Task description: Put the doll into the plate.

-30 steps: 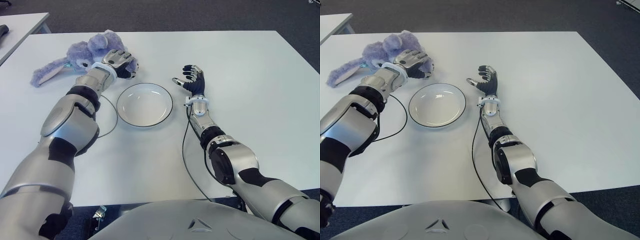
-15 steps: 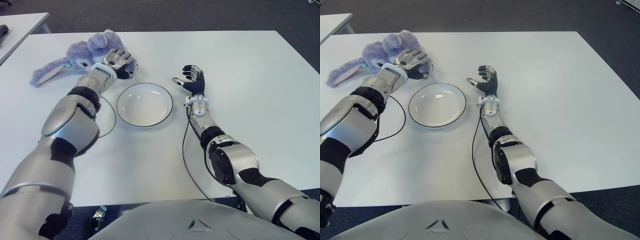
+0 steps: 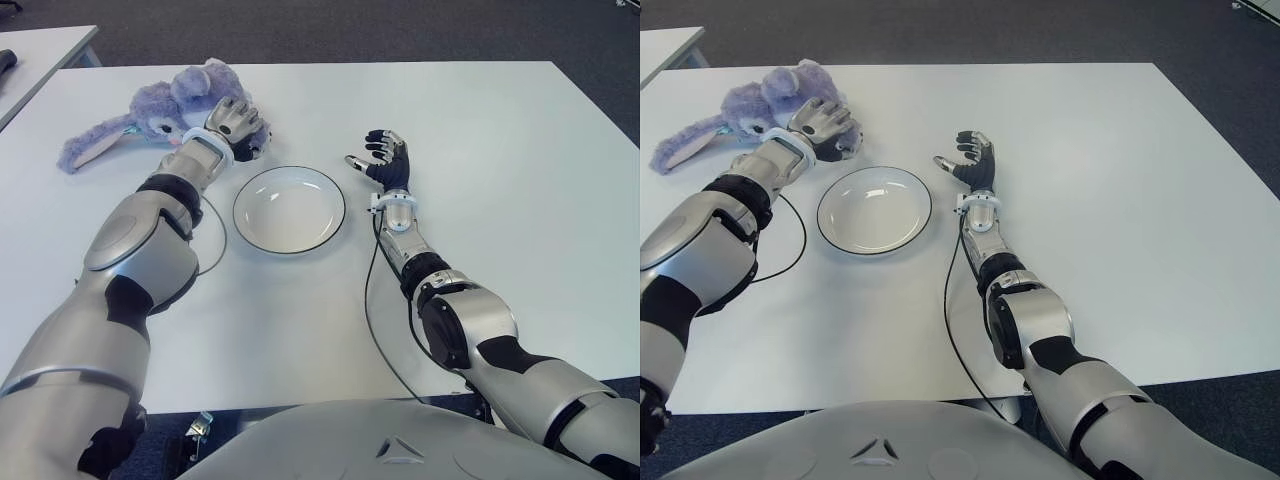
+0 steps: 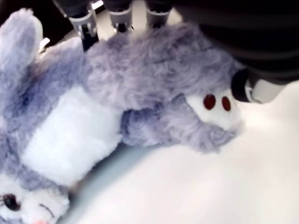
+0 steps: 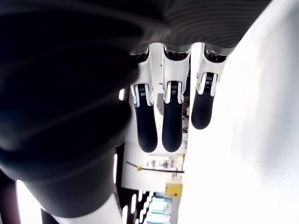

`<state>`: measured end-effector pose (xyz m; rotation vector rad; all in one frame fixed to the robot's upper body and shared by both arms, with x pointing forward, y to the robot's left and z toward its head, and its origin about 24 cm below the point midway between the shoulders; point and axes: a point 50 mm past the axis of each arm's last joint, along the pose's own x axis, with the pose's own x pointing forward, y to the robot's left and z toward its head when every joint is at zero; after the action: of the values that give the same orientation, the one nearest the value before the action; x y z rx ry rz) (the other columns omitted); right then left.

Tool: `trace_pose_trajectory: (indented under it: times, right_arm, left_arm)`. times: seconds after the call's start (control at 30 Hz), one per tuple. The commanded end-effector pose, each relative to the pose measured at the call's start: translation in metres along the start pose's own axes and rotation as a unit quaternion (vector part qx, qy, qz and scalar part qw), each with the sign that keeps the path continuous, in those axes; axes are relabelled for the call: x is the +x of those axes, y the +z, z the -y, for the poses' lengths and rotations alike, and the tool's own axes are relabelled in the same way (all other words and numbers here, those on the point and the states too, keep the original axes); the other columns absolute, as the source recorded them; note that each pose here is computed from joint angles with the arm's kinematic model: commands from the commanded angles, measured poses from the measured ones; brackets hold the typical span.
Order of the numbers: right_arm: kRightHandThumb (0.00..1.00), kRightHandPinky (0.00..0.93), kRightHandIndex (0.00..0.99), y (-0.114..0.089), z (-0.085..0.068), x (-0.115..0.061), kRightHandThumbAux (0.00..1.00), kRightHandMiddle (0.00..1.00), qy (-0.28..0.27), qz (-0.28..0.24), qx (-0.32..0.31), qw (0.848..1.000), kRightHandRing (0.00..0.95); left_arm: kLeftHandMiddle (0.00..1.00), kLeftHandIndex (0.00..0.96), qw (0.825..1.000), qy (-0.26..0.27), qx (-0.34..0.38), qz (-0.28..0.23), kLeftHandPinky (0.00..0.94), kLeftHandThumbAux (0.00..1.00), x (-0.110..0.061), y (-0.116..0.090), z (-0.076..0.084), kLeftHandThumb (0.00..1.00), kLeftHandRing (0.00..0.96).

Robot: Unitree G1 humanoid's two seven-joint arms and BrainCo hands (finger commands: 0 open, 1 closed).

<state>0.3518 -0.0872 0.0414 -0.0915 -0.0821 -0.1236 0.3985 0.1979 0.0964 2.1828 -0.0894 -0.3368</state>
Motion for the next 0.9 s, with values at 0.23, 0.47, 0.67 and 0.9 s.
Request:
trace_pose_trajectory:
  times: [0.23, 0.47, 0.67, 0.9]
  right_arm:
    - [0.067, 0.24, 0.333, -0.089, -0.023, -0.088, 0.958, 0.345, 0.025, -0.204, 0.003, 0.979, 0.319]
    - [0.072, 0.245, 0.322, -0.089, -0.024, -0.088, 0.967, 0.342, 0.025, -0.204, 0.006, 0.979, 0.319]
    - [0.09, 0.25, 0.32, -0.089, -0.023, -0.088, 0.958, 0.338, 0.025, -0.207, 0.008, 0.978, 0.318]
    - [0.061, 0.257, 0.318, -0.089, -0.024, -0.088, 0.949, 0.34, 0.025, -0.207, 0.013, 0.978, 0.32]
  left_arm:
    - [0.157, 0.118, 1.0, 0.008, 0.019, 0.004, 0.422, 0.704, -0.009, 0.008, 0.025, 0.997, 0.332]
    - [0.307, 0.194, 0.999, 0.022, 0.042, -0.017, 0.498, 0.691, -0.012, 0.005, 0.031, 1.0, 0.377]
    - [0.449, 0.364, 0.999, 0.019, 0.014, -0.035, 0.536, 0.664, -0.012, 0.004, 0.031, 1.0, 0.434]
    - [0.436, 0.393, 0.998, 0.011, -0.032, -0.056, 0.495, 0.659, -0.014, -0.001, 0.034, 1.0, 0.504]
